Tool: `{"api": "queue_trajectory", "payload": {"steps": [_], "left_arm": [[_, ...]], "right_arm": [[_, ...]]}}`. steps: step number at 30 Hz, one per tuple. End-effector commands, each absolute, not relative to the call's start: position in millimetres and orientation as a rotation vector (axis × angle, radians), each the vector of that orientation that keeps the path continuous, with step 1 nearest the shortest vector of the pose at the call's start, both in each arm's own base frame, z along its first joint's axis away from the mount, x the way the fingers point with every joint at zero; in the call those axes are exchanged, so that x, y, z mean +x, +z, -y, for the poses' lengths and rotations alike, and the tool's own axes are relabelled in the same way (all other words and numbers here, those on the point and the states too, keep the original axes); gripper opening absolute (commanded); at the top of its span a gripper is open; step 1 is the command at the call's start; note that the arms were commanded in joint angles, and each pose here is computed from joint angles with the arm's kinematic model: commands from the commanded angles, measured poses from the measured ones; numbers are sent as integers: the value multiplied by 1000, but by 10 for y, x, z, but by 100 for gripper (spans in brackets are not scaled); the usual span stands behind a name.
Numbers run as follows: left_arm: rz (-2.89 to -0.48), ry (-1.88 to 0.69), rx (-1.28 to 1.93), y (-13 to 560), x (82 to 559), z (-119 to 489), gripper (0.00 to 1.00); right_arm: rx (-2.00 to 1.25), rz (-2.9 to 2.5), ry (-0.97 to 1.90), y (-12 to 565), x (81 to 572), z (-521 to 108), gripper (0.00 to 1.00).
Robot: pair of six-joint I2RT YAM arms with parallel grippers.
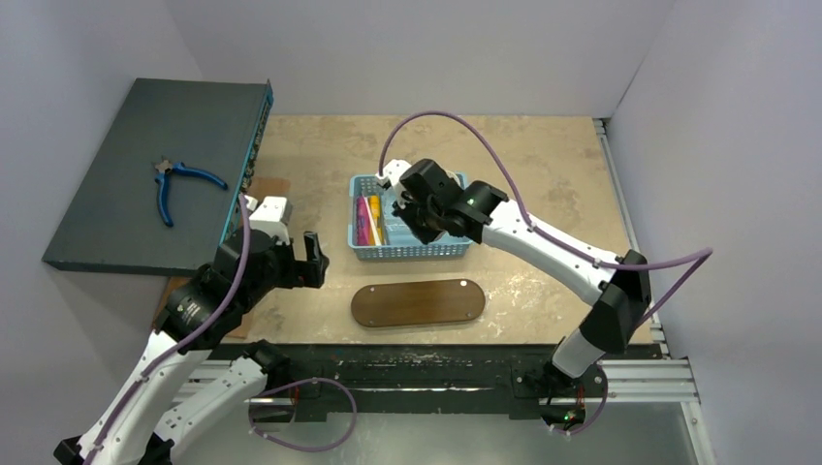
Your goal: Prepare toiletry sets of a toothbrush and toothpaste on the tray
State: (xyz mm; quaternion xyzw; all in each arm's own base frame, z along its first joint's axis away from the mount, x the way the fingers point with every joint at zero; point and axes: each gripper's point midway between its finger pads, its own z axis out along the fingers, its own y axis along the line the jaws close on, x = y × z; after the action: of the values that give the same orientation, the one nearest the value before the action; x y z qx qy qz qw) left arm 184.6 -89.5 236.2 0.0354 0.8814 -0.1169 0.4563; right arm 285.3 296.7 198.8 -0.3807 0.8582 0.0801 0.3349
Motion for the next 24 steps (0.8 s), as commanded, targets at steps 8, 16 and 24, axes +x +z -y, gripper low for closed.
{"api": "queue_trajectory", "payload": {"steps": [8, 16, 24], "left_arm": [[-2011, -292, 35, 2607, 1793, 713, 100], [-1909, -301, -27, 2759, 1715, 567, 100], [-1812, -343, -60, 2893, 1627, 487, 100]], "right_arm": [[-1301, -2055, 325, 2113, 2221, -3409, 0], [-1412, -2035, 407, 1928, 1912, -3715, 0], [-1464, -2035, 458, 1752, 1709, -3960, 0]]}}
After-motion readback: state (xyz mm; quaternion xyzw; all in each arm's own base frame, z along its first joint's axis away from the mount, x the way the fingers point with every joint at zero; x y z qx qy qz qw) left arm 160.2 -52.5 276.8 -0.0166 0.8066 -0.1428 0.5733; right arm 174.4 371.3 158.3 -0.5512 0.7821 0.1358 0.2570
